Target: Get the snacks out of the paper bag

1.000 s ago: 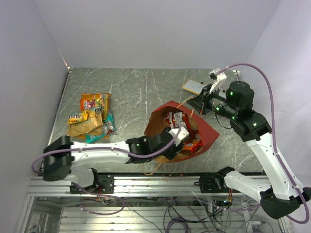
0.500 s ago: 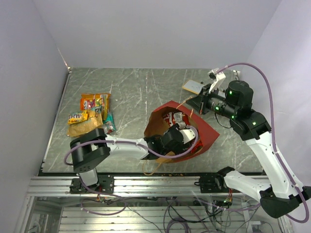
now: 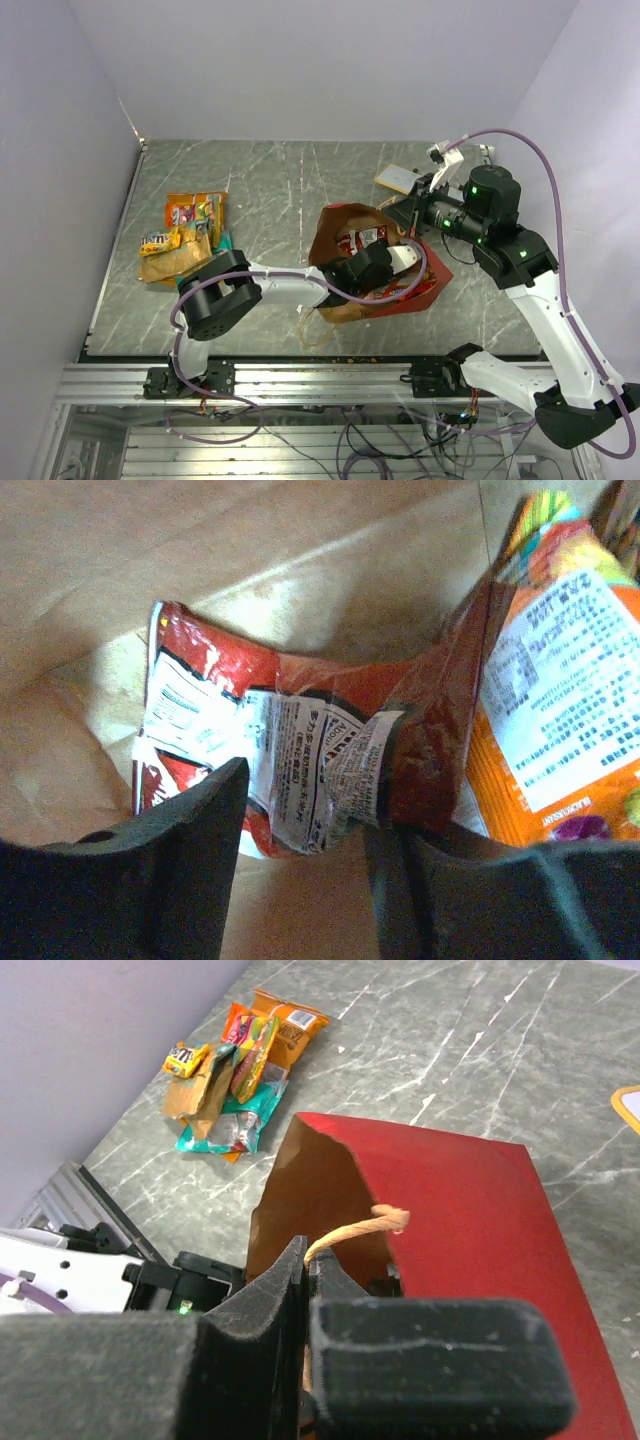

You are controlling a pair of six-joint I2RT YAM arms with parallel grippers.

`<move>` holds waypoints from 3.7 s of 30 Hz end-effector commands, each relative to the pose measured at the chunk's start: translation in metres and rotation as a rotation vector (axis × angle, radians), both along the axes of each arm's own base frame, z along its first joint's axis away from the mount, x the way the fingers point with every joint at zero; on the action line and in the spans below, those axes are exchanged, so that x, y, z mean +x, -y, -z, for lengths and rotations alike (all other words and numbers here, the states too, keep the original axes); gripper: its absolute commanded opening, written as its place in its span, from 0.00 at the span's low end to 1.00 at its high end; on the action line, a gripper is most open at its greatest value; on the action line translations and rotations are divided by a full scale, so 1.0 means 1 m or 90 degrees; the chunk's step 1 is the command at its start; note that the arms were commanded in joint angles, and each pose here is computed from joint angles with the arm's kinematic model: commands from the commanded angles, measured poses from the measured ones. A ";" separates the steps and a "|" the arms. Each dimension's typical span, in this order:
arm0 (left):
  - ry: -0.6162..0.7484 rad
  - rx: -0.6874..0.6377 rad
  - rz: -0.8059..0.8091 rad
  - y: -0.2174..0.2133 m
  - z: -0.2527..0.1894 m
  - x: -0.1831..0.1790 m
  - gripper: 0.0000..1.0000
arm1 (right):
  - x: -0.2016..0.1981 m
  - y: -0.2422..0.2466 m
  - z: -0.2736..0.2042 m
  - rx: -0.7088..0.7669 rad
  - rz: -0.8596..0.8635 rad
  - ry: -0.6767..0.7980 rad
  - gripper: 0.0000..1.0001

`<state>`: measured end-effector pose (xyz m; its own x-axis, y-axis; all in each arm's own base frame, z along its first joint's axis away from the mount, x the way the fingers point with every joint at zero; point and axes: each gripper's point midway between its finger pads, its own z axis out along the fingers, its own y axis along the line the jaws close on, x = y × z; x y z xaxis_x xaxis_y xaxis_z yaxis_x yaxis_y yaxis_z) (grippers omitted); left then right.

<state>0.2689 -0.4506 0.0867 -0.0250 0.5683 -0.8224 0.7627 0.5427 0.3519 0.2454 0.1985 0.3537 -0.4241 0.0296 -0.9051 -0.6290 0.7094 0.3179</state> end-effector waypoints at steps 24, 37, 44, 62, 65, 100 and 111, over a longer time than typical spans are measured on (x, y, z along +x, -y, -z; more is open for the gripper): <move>-0.126 -0.117 0.003 -0.025 -0.071 -0.028 0.07 | 0.000 0.004 -0.014 0.028 0.023 0.027 0.00; -0.205 -0.143 0.031 -0.051 -0.081 -0.069 0.07 | 0.026 0.036 -0.035 -0.044 0.138 0.103 0.00; -0.212 -0.125 0.025 -0.058 -0.082 -0.071 0.07 | 0.035 0.049 -0.055 -0.071 0.175 0.145 0.00; -0.129 -0.305 0.008 -0.088 -0.253 -0.069 0.07 | 0.035 0.050 -0.026 -0.068 0.197 0.085 0.00; -0.116 -0.346 -0.006 -0.100 -0.285 -0.066 0.07 | 0.034 0.050 -0.024 -0.067 0.196 0.084 0.00; -0.184 -0.396 -0.659 -0.381 -0.290 0.086 0.07 | 0.017 0.044 -0.022 -0.035 0.163 0.064 0.00; -0.420 -0.870 -0.522 -0.420 -0.257 0.144 0.07 | 0.017 0.041 -0.024 -0.030 0.154 0.067 0.00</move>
<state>0.3942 -0.0025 0.2965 -0.4395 -0.6929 -0.5717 -0.2822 0.7107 -0.6445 0.2637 0.1571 0.3734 -0.3251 0.0679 -0.9433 -0.4600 0.8601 0.2204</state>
